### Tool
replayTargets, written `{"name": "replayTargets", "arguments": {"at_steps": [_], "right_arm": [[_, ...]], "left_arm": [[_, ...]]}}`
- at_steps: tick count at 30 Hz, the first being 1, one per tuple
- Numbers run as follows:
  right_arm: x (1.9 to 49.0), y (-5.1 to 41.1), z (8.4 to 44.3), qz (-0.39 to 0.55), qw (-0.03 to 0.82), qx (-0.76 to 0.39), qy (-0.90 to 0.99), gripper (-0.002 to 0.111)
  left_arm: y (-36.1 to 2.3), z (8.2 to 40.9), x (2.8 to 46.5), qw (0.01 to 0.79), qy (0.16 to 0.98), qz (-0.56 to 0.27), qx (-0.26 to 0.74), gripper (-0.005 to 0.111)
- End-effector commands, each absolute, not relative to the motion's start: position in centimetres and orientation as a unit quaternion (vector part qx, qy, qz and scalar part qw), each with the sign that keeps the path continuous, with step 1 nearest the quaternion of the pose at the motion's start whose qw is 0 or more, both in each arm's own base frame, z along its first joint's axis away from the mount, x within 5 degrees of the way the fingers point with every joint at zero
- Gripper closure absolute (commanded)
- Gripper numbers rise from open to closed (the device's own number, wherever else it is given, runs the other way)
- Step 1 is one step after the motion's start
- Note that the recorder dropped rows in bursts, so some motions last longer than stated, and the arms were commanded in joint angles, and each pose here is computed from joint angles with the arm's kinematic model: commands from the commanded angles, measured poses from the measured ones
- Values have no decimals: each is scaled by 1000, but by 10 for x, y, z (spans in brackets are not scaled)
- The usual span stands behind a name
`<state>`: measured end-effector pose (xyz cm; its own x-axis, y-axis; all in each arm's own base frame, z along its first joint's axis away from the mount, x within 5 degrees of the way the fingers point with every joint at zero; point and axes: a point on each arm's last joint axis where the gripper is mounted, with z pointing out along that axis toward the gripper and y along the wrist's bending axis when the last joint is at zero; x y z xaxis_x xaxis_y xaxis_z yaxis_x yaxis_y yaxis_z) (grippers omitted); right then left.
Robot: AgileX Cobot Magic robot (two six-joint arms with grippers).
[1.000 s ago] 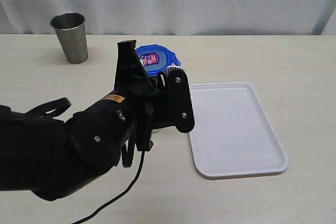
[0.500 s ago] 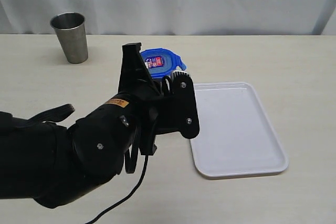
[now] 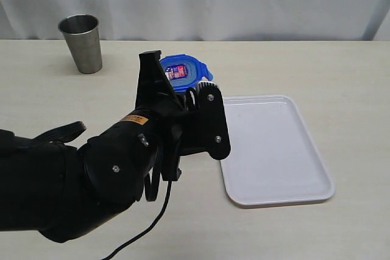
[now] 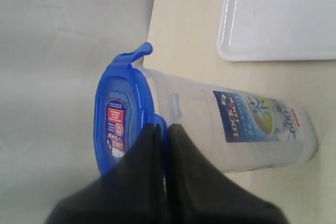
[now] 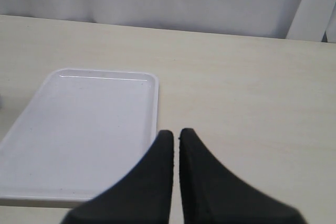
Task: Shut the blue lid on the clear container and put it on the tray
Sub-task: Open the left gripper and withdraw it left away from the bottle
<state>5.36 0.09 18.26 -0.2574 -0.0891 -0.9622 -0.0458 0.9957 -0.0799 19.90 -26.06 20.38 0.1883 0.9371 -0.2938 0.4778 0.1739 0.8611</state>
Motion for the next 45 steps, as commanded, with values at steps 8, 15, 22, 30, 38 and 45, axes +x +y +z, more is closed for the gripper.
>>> {"name": "replayTargets", "arguments": {"at_steps": [8, 15, 22, 30, 38, 45], "right_arm": [[53, 1, 182, -18, 610, -45, 791, 104], [53, 1, 182, -18, 610, -45, 791, 104], [53, 1, 182, -18, 610, -45, 791, 104], [53, 1, 182, -18, 610, -45, 791, 104], [53, 1, 182, -18, 610, -45, 791, 104], [53, 1, 182, -18, 610, -45, 791, 104]], "left_arm": [[-259, 203, 197, 480, 587, 239, 606, 100], [-259, 203, 197, 480, 588, 243, 604, 72], [-255, 206, 200, 490, 597, 261, 579, 69], [-255, 202, 198, 480, 627, 235, 567, 69], [-254, 197, 196, 460, 659, 208, 558, 69], [-244, 219, 189, 471, 698, 163, 514, 69]]}}
